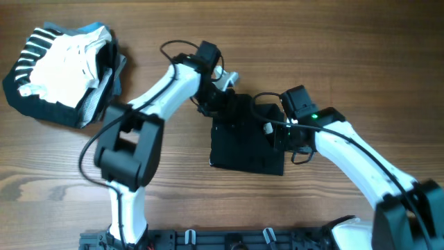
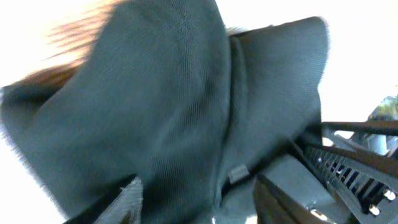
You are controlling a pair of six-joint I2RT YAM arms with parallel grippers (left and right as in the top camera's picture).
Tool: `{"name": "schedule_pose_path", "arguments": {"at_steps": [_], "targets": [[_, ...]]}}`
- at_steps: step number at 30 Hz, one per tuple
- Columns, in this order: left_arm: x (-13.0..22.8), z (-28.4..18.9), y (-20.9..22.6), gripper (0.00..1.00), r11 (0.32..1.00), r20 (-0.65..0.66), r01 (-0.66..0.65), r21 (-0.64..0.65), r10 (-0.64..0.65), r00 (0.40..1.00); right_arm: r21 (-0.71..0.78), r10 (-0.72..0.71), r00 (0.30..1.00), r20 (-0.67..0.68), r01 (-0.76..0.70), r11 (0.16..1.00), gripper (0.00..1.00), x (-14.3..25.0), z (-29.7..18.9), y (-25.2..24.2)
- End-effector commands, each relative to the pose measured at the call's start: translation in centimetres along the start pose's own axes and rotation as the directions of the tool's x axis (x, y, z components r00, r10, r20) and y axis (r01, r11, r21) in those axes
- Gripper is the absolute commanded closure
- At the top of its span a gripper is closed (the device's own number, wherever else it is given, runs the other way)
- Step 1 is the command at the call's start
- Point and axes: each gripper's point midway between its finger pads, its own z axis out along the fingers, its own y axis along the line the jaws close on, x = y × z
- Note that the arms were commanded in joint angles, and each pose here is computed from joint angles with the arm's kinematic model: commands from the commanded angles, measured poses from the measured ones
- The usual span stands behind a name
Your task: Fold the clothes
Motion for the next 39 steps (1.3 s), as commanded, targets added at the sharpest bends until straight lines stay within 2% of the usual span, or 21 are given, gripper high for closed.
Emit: {"name": "schedule_pose_path", "arguments": {"at_steps": [1,2,5,9,13,15,18,21,25,26,29,32,33,34,36,37,39], "targets": [[-0.5,-7.2,-1.2,0.38,0.995,0.138,-0.055,-0.077,0.065,0.988,-0.22,-0.225,0.971,0.083,0.238,0.946,0.78,-0.3,-3.8,4.1],[0.1,-8.1,-0.7,0.39,0.994,0.136,-0.036,-0.108,0.05,0.989,-0.238,-0.227,0.97,0.082,0.24,0.941,0.88,-0.1,-4.1,4.4],[2.0,-8.5,0.3,0.52,0.991,0.077,0.024,-0.131,-0.014,0.997,-0.284,-0.22,0.975,0.038,0.221,0.933,0.95,0.9,-4.1,4.9],[4.1,-6.4,1.0,0.66,0.991,0.004,0.046,-0.127,-0.046,0.999,-0.404,-0.324,0.944,0.058,0.319,0.857,0.96,2.1,-3.9,6.7],[6.3,-2.5,1.9,0.69,0.992,-0.055,0.03,-0.123,-0.037,0.998,-0.326,-0.307,0.951,0.036,0.302,0.896,0.96,2.3,0.1,4.9],[7.7,-0.7,2.7,0.7,0.992,-0.077,0.031,-0.125,-0.041,0.996,-0.242,-0.21,0.978,-0.008,0.202,0.949,0.96,2.5,2.6,3.1],[9.8,1.6,4.2,0.69,0.988,-0.1,0.082,-0.135,-0.096,0.99,-0.212,-0.131,0.987,-0.095,0.108,0.971,0.96,3.5,5.6,2.2],[11.1,2.7,5.3,0.69,0.986,-0.113,0.09,-0.138,-0.105,0.988,-0.196,-0.122,0.981,-0.152,0.091,0.976,0.96,4.4,7.2,1.7],[11.4,2.8,5.5,0.68,0.986,-0.115,0.092,-0.142,-0.108,0.987,-0.204,-0.124,0.984,-0.131,0.096,0.974,0.96,4.0,6.6,1.9],[11.2,2.3,5.5,0.58,0.984,-0.114,0.105,-0.142,-0.121,0.986,-0.215,-0.128,0.987,-0.101,0.104,0.971,0.96,3.6,5.8,2.3],[10.5,0.2,5.2,0.5,0.979,-0.116,0.142,-0.145,-0.159,0.98,-0.242,-0.14,0.99,-0.025,0.13,0.961,0.96,2.7,3.3,2.9],[8.7,-3.1,4.1,0.51,0.984,-0.09,0.114,-0.134,-0.127,0.988,-0.282,-0.151,0.98,0.127,0.181,0.942,0.82,0.9,-0.7,4.0],[7.9,-4.1,3.7,0.5,0.985,-0.065,0.111,-0.131,-0.121,0.991,-0.291,-0.152,0.975,0.164,0.195,0.937,0.7,0.6,-1.6,4.3],[7.2,-4.8,3.3,0.5,0.986,-0.044,0.107,-0.128,-0.113,0.993,-0.297,-0.15,0.968,0.2,0.206,0.933,0.64,0.2,-2.6,4.4],[6.2,-6.0,2.7,0.5,0.988,-0.005,0.094,-0.12,-0.095,0.995,-0.308,-0.148,0.955,0.258,0.227,0.924,0.58,-0.2,-4.1,4.8],[5.4,-6.8,2.3,0.46,0.99,0.023,0.082,-0.116,-0.08,0.997,-0.304,-0.144,0.948,0.284,0.232,0.924,0.53,-0.5,-4.8,4.7],[3.8,-7.4,1.9,0.29,0.993,0.084,0.046,-0.112,-0.037,0.996,-0.287,-0.09,0.943,0.32,0.187,0.94,0.47,-1.1,-5.7,4.2]]}}
